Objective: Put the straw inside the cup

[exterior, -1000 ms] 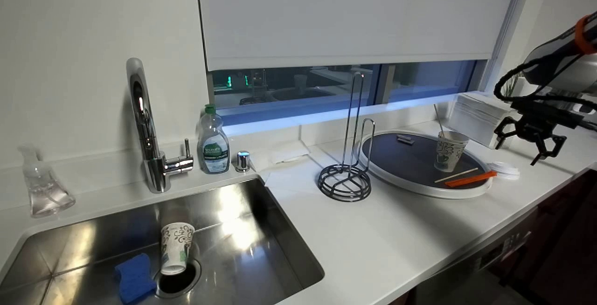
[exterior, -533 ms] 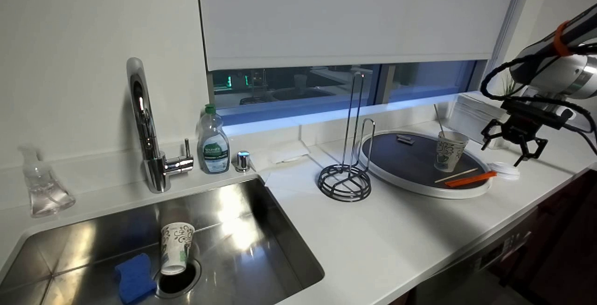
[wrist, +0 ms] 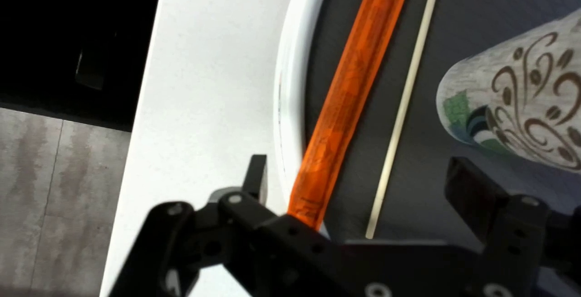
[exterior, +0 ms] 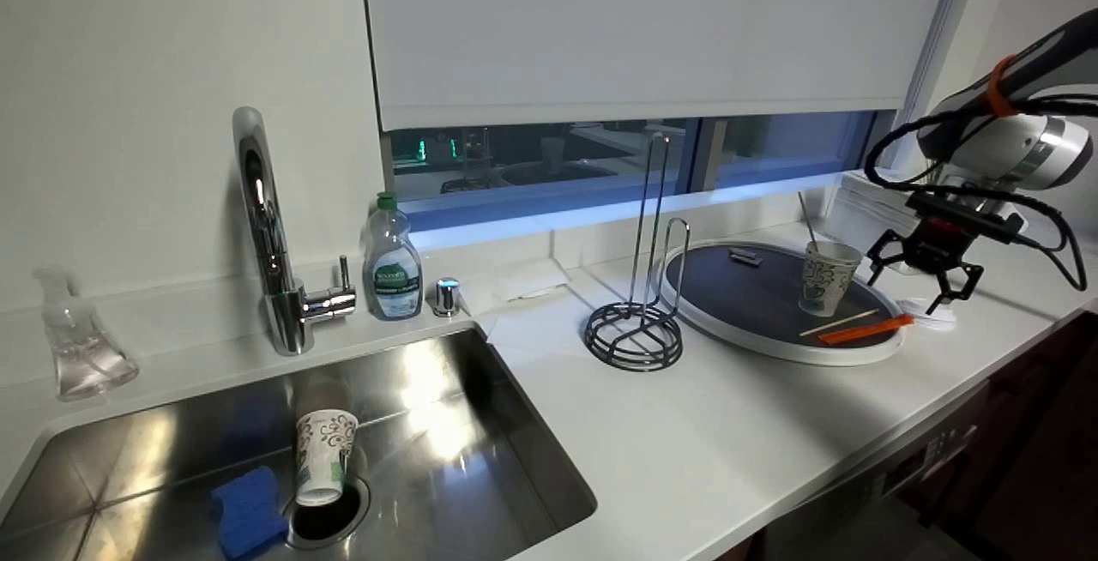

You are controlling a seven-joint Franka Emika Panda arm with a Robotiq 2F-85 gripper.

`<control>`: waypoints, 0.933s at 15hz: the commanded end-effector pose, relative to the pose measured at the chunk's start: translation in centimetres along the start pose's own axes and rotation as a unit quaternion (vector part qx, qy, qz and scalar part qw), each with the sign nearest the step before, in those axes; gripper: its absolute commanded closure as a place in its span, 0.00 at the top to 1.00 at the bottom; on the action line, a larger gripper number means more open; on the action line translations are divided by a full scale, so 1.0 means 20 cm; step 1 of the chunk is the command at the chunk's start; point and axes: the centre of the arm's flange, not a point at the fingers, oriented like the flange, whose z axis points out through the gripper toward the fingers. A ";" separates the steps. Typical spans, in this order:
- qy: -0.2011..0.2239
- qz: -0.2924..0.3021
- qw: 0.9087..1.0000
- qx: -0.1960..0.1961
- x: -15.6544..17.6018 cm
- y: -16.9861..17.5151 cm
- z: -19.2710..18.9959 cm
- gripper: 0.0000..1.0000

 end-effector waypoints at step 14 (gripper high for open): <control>0.022 0.045 0.999 0.010 0.08 -0.13 0.11 1.00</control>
